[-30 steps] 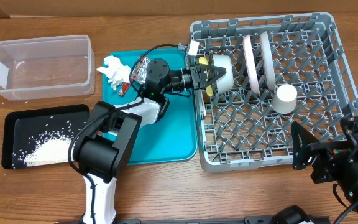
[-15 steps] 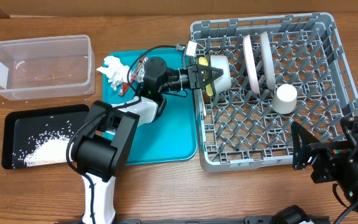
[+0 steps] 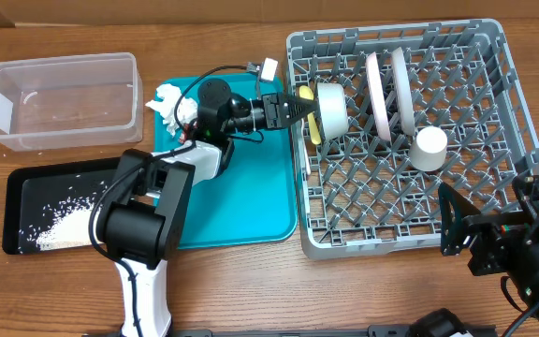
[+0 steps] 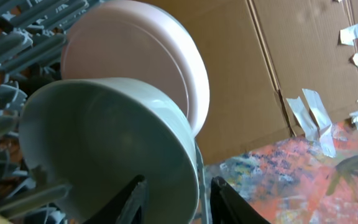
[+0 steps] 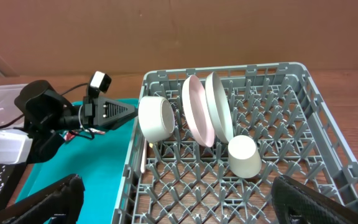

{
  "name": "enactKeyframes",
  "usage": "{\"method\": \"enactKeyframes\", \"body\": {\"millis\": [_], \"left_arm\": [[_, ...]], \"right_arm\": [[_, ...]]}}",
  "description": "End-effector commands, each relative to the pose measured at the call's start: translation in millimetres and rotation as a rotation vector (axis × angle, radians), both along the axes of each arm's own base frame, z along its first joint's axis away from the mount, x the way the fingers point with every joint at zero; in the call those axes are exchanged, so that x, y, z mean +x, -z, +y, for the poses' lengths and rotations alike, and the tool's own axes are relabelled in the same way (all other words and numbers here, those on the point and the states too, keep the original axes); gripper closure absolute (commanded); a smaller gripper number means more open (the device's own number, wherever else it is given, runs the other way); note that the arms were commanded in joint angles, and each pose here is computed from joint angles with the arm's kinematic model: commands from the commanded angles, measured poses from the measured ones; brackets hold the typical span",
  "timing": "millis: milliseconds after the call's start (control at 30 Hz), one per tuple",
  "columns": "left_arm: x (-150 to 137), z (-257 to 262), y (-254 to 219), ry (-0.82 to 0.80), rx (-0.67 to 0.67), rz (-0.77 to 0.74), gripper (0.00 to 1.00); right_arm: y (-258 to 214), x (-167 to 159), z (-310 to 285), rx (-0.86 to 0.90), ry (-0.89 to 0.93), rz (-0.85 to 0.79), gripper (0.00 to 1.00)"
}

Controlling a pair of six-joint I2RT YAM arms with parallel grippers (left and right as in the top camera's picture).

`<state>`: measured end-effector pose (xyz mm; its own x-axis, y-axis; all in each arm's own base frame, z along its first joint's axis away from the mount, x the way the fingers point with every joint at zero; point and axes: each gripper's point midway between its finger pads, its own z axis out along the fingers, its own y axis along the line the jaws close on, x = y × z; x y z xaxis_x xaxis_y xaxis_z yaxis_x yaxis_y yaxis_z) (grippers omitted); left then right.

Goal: Sort waste into correct bins and load items into the dishwasher rack
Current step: 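Lower the bowl into the rack's front left and release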

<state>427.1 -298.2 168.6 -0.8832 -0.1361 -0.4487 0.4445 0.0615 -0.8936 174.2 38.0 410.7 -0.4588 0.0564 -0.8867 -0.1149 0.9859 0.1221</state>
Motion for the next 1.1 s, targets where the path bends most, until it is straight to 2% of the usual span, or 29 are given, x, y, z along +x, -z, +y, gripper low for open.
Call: {"method": "enactKeyframes", "body": {"millis": [0,67,133,167,333,467,567,767,1067], "left_arm": [[-6,7,-5,0.06,-0.003,-0.056,0.69],[-3,16,-10,0.055,-0.016,-0.055,0.76],[0,24,-23,0.046,-0.044,-0.058,0.92],[-1,26,-31,0.05,-0.059,-0.069,0.96],[-19,19,-72,0.139,-0.119,-0.202,0.96],[-31,0,-83,0.201,-0.123,-0.254,0.96],[-33,-14,-71,0.219,-0.097,-0.261,0.96],[-18,-26,-6,0.161,0.051,-0.098,0.96],[4,-12,-9,0.066,0.053,-0.118,0.96]], "right_arm": [[-2,-1,1,0.004,-0.005,-0.008,0.0],[-2,-1,1,0.004,-0.005,-0.008,0.0],[-2,-1,1,0.004,-0.005,-0.008,0.0],[-2,-1,1,0.004,-0.005,-0.008,0.0],[-2,-1,1,0.004,-0.005,-0.008,0.0],[-2,-1,1,0.004,-0.005,-0.008,0.0],[-2,-1,0,0.004,-0.004,-0.008,0.0],[-2,-1,1,0.004,-0.005,-0.008,0.0],[-2,-1,0,0.004,-0.004,-0.008,0.0]]}}
